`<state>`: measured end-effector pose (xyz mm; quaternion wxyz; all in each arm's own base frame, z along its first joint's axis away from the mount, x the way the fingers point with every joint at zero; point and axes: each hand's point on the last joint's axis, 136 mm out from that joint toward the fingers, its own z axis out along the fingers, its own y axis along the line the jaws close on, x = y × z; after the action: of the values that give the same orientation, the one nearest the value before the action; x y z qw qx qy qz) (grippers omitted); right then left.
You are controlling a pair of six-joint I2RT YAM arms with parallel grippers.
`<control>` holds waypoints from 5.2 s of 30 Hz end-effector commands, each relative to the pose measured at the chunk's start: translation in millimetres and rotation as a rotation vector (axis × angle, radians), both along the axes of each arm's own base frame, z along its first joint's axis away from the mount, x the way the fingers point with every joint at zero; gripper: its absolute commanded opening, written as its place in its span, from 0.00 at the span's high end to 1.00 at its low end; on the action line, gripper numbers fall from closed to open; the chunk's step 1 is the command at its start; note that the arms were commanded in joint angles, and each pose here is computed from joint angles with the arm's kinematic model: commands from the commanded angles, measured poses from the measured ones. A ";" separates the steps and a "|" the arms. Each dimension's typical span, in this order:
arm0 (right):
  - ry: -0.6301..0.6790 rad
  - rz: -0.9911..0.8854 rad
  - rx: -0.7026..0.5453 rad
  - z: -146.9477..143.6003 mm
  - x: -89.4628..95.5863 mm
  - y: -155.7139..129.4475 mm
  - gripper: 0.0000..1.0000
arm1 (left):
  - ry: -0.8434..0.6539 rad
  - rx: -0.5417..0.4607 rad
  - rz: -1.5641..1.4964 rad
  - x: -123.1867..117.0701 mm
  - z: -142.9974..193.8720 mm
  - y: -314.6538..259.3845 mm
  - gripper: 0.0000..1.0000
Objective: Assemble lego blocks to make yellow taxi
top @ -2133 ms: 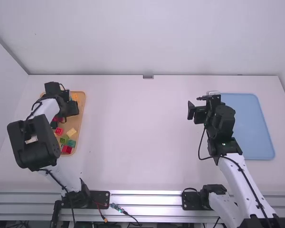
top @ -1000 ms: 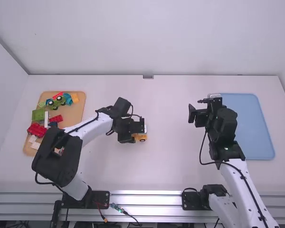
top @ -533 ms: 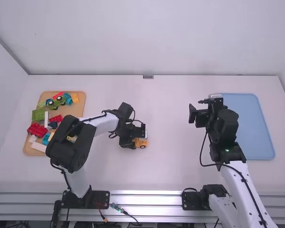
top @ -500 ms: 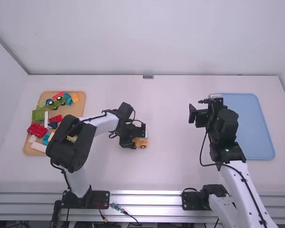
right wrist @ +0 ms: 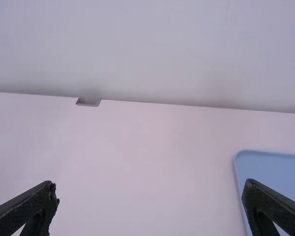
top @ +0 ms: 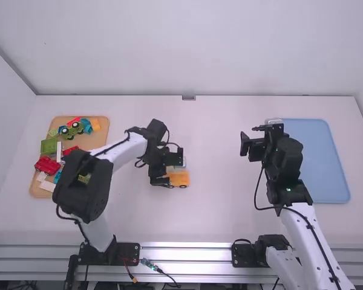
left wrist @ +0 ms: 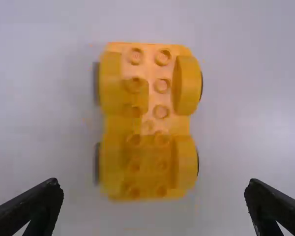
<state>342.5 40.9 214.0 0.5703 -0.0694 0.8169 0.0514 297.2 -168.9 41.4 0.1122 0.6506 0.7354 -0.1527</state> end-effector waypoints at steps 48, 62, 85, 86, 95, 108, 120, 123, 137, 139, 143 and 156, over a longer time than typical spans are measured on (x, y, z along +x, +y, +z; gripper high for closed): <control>-0.055 0.093 0.018 17.9 2.4 24.6 0.01 | 0.051 0.090 1.505 13.9 12.0 312.8 0.01; -0.066 0.082 0.018 20.4 3.9 20.7 0.01 | -0.082 0.149 1.088 19.4 5.4 311.3 0.01; -0.063 0.076 0.017 19.6 3.9 19.4 0.01 | -0.148 0.181 1.060 9.5 -44.6 318.7 0.22; -0.062 0.071 0.017 19.3 4.1 17.6 0.01 | -0.149 0.181 1.055 9.6 -44.6 318.4 0.23; -0.058 0.061 0.019 18.6 4.6 13.0 0.01 | -0.153 0.166 1.052 11.8 -43.5 316.7 0.25; -0.055 0.061 0.018 17.9 4.3 13.0 0.01 | -0.101 0.168 1.056 10.3 -65.3 316.9 0.33; -0.054 0.060 0.018 17.6 4.3 12.9 0.01 | -0.074 0.155 1.074 14.3 -58.1 317.7 0.58; -0.052 0.061 0.018 17.1 4.1 13.0 0.01 | -0.068 0.155 1.073 12.9 -58.8 316.7 0.75; -0.052 0.052 0.018 17.1 4.5 10.1 0.01 | -0.095 0.120 1.116 24.5 -52.3 318.9 0.78; -0.052 0.050 0.018 17.1 4.6 9.4 0.01 | -0.102 0.104 1.156 31.7 -45.9 321.8 0.84; -0.052 0.053 0.018 17.1 4.5 10.3 0.01 | -0.092 0.020 1.180 49.1 -24.4 315.6 0.83; -0.052 0.051 0.018 17.1 4.6 9.8 0.01 | -0.037 0.016 0.799 66.9 4.8 211.1 0.89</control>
<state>344.4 50.6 222.2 0.5837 -0.0870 0.8042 0.0698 367.0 69.4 48.4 0.1735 0.2669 0.9454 -0.0700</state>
